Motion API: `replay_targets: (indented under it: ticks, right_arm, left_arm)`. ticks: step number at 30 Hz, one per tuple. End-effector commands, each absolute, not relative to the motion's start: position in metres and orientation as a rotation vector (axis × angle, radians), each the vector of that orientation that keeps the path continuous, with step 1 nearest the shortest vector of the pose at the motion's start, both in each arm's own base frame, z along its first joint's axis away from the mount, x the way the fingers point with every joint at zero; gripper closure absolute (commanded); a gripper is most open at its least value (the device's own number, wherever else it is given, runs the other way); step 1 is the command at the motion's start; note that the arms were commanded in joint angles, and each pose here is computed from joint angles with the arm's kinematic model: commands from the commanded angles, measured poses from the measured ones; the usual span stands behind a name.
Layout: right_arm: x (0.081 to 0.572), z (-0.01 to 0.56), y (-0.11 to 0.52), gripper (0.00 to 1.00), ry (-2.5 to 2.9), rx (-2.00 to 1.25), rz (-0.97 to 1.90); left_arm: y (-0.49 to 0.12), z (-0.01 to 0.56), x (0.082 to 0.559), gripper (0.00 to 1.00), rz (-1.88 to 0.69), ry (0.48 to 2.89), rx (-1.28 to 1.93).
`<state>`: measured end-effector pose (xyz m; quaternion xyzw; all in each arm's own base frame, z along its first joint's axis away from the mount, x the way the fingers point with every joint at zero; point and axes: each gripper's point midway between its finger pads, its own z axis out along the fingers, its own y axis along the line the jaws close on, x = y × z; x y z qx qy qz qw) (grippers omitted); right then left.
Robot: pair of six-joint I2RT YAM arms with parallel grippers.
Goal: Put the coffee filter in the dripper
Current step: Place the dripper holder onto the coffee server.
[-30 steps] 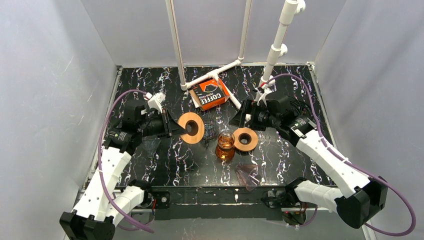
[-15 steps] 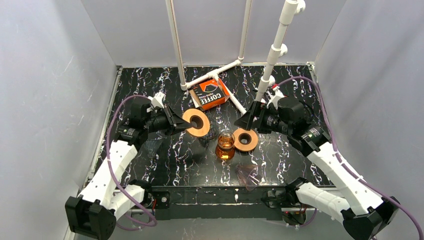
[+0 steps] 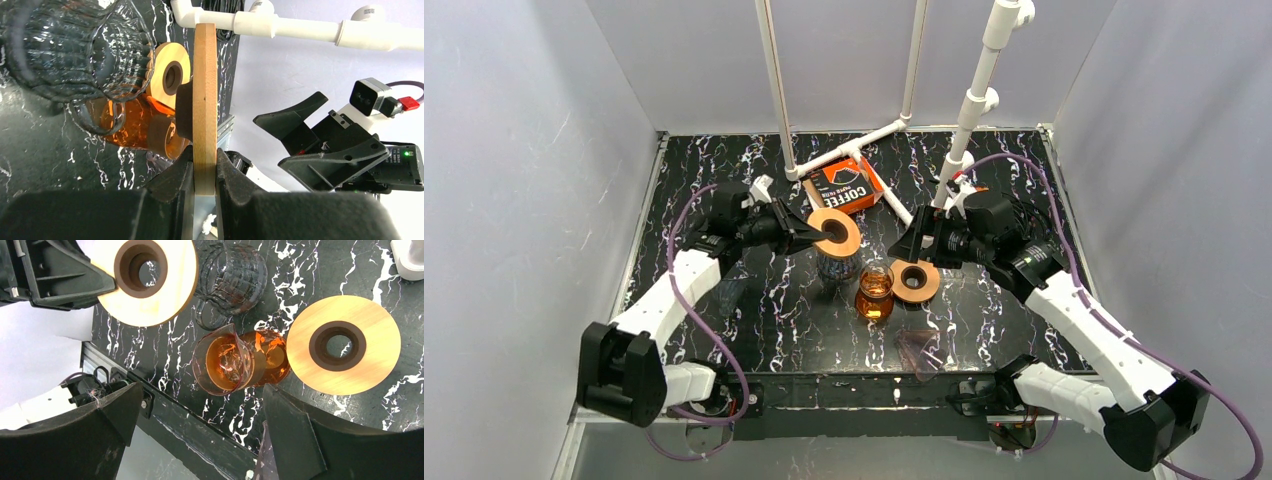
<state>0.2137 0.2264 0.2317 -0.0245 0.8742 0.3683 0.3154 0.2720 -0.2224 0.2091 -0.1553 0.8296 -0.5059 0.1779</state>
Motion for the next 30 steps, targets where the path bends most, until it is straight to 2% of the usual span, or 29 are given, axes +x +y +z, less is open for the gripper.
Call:
replay_targets:
  ticks: [1, 10, 30]
  right_arm:
    - [0.220, 0.244, 0.232, 0.02, 2.256, -0.114, 0.988]
    - [0.226, 0.242, 0.242, 0.02, 2.253, -0.145, 1.017]
    - [0.221, 0.238, 0.238, 0.02, 2.255, -0.140, 1.012]
  left_arm:
    - [-0.246, 0.243, 0.282, 1.00, -1.555, 2.262, -0.306]
    - [-0.258, 0.226, 0.285, 1.00, -1.542, 2.316, -0.299]
    - [-0.244, 0.192, 0.285, 1.00, -1.429, 2.333, -0.361]
